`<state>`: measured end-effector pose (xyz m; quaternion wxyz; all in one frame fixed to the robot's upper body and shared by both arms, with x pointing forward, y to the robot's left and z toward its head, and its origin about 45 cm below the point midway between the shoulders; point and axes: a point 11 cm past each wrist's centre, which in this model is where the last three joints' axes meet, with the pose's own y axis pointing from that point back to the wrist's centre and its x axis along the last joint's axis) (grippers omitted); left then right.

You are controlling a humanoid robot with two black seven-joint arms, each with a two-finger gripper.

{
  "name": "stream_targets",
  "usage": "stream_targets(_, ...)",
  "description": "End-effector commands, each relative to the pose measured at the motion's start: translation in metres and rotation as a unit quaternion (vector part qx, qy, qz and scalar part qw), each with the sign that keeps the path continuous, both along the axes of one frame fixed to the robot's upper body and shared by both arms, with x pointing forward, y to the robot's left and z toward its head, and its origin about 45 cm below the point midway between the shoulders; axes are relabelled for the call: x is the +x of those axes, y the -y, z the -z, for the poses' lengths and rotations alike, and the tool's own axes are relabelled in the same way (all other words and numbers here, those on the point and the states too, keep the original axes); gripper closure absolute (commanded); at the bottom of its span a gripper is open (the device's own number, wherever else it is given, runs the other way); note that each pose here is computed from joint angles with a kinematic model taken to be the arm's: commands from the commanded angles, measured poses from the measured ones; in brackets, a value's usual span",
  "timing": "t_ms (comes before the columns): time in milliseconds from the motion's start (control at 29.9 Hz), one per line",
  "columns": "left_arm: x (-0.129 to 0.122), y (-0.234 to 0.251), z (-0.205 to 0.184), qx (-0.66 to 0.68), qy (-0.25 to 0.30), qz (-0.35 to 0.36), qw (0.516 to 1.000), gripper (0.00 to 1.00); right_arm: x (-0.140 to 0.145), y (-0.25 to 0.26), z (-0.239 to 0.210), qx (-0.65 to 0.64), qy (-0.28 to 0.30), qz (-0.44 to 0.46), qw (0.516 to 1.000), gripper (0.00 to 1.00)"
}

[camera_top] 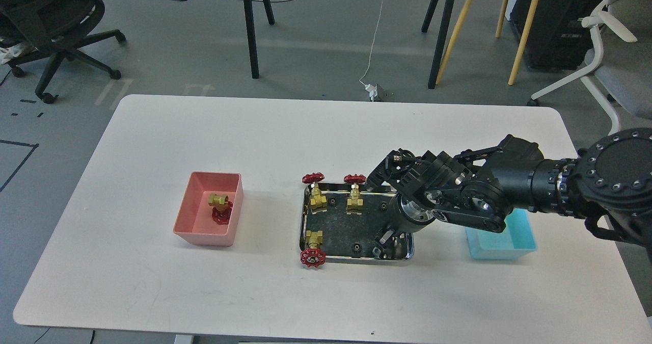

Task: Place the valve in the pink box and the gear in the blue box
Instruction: 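Close the right gripper on the small black gear, then carry the gear over the blue box and open the right gripper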

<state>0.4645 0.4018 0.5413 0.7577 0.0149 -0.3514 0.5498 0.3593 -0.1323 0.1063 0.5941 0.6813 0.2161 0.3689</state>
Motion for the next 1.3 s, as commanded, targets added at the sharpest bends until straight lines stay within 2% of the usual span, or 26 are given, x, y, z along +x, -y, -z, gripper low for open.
stream_targets(0, 0.0000, -0.0007, 0.0001, 0.000, 0.000, -0.001, 1.000, 0.04, 0.0005, -0.0013, -0.0011, 0.000, 0.002, -0.002, 1.000, 0.68)
stream_targets(301, -0.0018, -0.0042, -0.0016, 0.001, 0.001, -0.004, 1.000, 0.04, 0.0022, -0.0027, -0.0047, 0.001, 0.004, -0.004, 1.000, 0.69)
stream_targets(936, -0.0027, -0.0065, -0.0026, 0.001, 0.003, -0.006, 1.000, 0.04, -0.0014, 0.0011, 0.0001, -0.006, -0.001, -0.005, 1.000, 0.66)
stream_targets(1069, -0.0027, -0.0070, -0.0025, 0.001, 0.003, -0.007, 1.000, 0.04, -0.0024, 0.0014, 0.0010, -0.006, -0.002, -0.006, 1.000, 0.71)
stream_targets(1270, -0.0020, -0.0107, -0.0013, -0.001, 0.001, -0.012, 1.000, 0.04, -0.0021, 0.0017, 0.0010, -0.008, -0.001, -0.006, 1.000, 0.86)
